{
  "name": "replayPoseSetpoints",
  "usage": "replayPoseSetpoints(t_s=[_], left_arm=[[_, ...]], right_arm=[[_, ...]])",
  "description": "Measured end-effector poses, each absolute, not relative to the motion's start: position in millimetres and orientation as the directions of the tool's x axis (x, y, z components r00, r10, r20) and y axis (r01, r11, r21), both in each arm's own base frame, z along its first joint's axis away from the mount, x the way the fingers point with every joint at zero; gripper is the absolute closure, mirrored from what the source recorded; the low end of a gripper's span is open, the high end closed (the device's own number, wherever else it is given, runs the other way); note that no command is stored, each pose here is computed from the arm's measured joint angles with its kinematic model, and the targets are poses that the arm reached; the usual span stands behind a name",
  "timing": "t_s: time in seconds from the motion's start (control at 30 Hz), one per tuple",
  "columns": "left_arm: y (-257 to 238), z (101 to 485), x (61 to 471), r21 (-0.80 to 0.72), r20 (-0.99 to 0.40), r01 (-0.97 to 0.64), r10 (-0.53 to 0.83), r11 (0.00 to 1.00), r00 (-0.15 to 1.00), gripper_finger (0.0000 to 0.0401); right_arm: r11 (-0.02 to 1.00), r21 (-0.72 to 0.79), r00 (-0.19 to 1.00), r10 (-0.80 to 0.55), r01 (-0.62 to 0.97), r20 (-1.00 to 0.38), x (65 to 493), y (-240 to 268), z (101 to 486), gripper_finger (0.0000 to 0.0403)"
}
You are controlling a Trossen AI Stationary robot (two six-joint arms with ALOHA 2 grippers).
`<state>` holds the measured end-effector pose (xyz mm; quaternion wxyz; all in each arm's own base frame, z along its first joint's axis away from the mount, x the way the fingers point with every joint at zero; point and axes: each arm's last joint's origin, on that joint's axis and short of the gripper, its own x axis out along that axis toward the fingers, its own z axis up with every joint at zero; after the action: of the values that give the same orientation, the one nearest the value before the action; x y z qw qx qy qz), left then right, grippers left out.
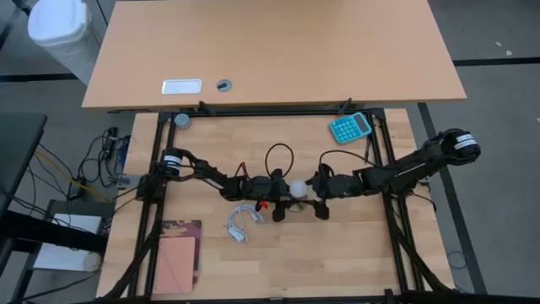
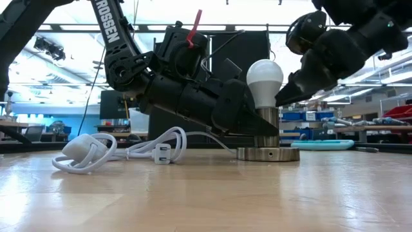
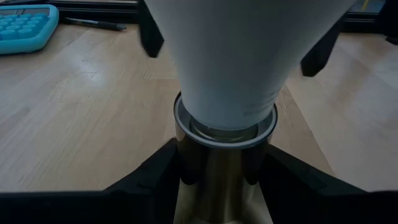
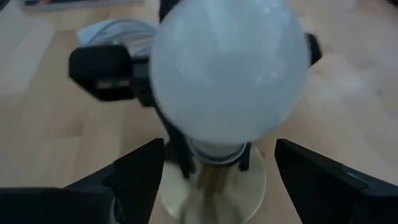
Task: Screw lightbulb
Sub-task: Insert the lightbulb into the lamp socket
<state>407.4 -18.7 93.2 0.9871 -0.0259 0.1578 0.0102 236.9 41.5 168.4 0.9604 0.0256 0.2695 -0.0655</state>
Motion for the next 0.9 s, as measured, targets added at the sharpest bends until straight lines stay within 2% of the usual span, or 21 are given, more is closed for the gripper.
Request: replayPoseSetpoints(t_s=[0.2,0.9], left_arm=[[-19,93,407,-0.048,-0.312,-0.027,0.011,0.998,0.950,0.0211],[-20,93,407,-0.062,-0.316,-0.021,0.001,0.998,0.949,0.0211]], right_arm=[[0.994,0.017,0.874,-0.089,0.111,-0.477,243,48,165,0.0097],[0.991,0.030,0.874,-0.100,0.130,-0.476,239,76,156,0.0097]])
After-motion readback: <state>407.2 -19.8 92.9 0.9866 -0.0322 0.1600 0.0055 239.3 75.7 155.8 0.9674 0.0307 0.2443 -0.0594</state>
